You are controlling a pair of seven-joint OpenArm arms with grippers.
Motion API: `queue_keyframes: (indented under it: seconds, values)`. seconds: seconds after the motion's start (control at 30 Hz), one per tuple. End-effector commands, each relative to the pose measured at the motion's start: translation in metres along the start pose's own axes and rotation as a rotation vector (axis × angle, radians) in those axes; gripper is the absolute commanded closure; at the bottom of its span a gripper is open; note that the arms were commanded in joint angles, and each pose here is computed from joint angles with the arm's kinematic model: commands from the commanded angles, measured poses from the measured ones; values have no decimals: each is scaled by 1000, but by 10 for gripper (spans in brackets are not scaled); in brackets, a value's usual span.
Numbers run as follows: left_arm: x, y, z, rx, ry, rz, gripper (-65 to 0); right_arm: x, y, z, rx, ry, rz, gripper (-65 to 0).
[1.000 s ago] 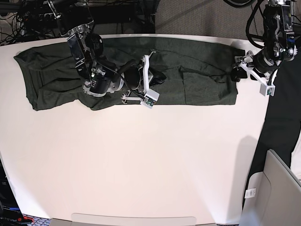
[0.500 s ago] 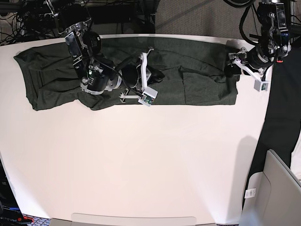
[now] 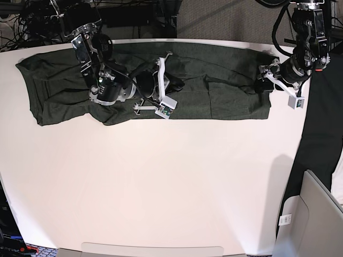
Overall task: Fold the T-shirt properly
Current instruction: 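Release the hem and move the left gripper inward onto the shirt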
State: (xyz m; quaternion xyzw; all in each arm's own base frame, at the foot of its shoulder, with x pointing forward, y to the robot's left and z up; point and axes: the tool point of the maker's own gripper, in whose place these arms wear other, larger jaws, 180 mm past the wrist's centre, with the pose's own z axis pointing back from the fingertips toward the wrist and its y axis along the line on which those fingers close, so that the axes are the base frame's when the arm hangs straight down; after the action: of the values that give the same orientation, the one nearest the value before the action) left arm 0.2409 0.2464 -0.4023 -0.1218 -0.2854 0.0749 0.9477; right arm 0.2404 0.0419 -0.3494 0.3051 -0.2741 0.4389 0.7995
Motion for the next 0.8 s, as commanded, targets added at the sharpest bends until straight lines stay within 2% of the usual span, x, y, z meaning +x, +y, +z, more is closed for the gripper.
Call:
queue_keyframes:
  seconds: [0.0,0.17,0.33,0.53,0.67,0.77]
  values:
    - [7,1,2,3,-4,-14,-480,15,-5,8,-15,-53,19,-2]
    - [6,-7,2,-37,-7,9,-475,16,-10,12,-28,-63,5,-2]
    - [13,-24,7,-124,-25,49,-424,16,-10,12,-29,-62,6,-2]
    - [10,-41,10,-217,-6,-67,-419,17,-9,11,-25,-67,4,-2]
    - [10,-41,10,-217,-6,-65,-413,12,-9,11,-27,-60,-8,-2]
    - [17,-44,9,-224,-23,-69,-371,14,-7,12,-26,-68,0,-2]
